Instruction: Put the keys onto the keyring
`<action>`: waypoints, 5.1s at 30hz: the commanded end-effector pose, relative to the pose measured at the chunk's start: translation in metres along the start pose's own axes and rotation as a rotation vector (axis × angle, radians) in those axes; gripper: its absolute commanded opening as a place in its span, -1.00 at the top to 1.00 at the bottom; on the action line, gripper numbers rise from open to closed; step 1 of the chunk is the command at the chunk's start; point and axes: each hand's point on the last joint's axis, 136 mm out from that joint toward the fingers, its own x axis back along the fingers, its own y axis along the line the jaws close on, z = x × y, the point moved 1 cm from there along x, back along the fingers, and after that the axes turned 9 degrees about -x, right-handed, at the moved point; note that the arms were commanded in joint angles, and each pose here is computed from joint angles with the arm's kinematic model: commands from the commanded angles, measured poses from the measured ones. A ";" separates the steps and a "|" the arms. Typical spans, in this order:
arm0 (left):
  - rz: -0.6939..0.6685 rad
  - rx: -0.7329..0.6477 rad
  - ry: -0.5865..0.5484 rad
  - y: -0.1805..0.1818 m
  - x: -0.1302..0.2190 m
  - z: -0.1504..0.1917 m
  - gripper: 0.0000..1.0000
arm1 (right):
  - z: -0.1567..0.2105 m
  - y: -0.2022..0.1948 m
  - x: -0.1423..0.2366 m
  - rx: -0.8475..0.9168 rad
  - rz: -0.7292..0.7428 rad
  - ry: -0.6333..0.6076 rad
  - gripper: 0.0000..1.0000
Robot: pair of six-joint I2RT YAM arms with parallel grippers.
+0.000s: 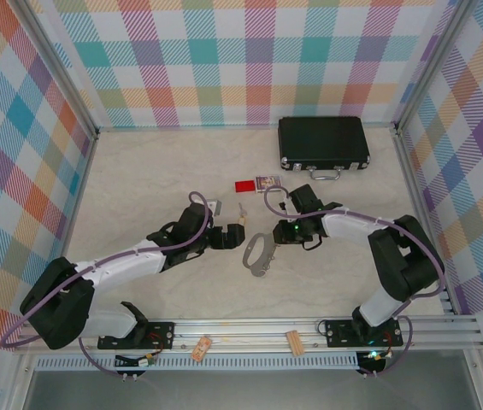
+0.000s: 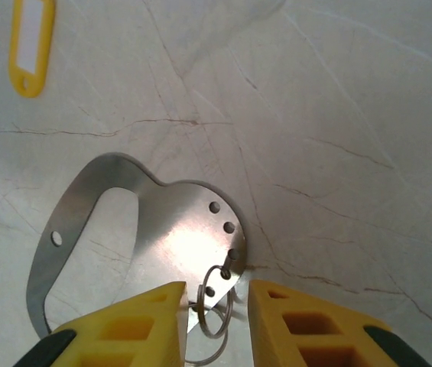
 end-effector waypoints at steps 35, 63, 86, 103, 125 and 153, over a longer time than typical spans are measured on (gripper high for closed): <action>0.069 0.032 -0.023 -0.016 0.017 -0.003 -0.99 | 0.004 0.010 0.021 0.061 -0.018 -0.073 1.00; 0.457 -0.177 -0.268 -0.114 0.097 -0.097 -0.70 | -0.037 0.148 0.190 0.541 -0.566 -0.592 1.00; 0.621 -0.277 -0.338 -0.143 0.129 -0.123 0.41 | -0.006 0.189 0.240 0.665 -0.908 -0.507 1.00; 0.679 -0.299 -0.329 -0.149 0.132 -0.115 0.85 | -0.005 0.192 0.237 0.655 -0.936 -0.469 1.00; 0.704 -0.206 -0.465 -0.146 0.151 -0.128 1.00 | -0.026 0.156 0.254 0.417 -0.785 -0.767 -0.04; 0.833 -0.195 -0.438 -0.161 0.154 -0.125 1.00 | -0.012 0.164 0.258 0.473 -0.827 -0.708 0.19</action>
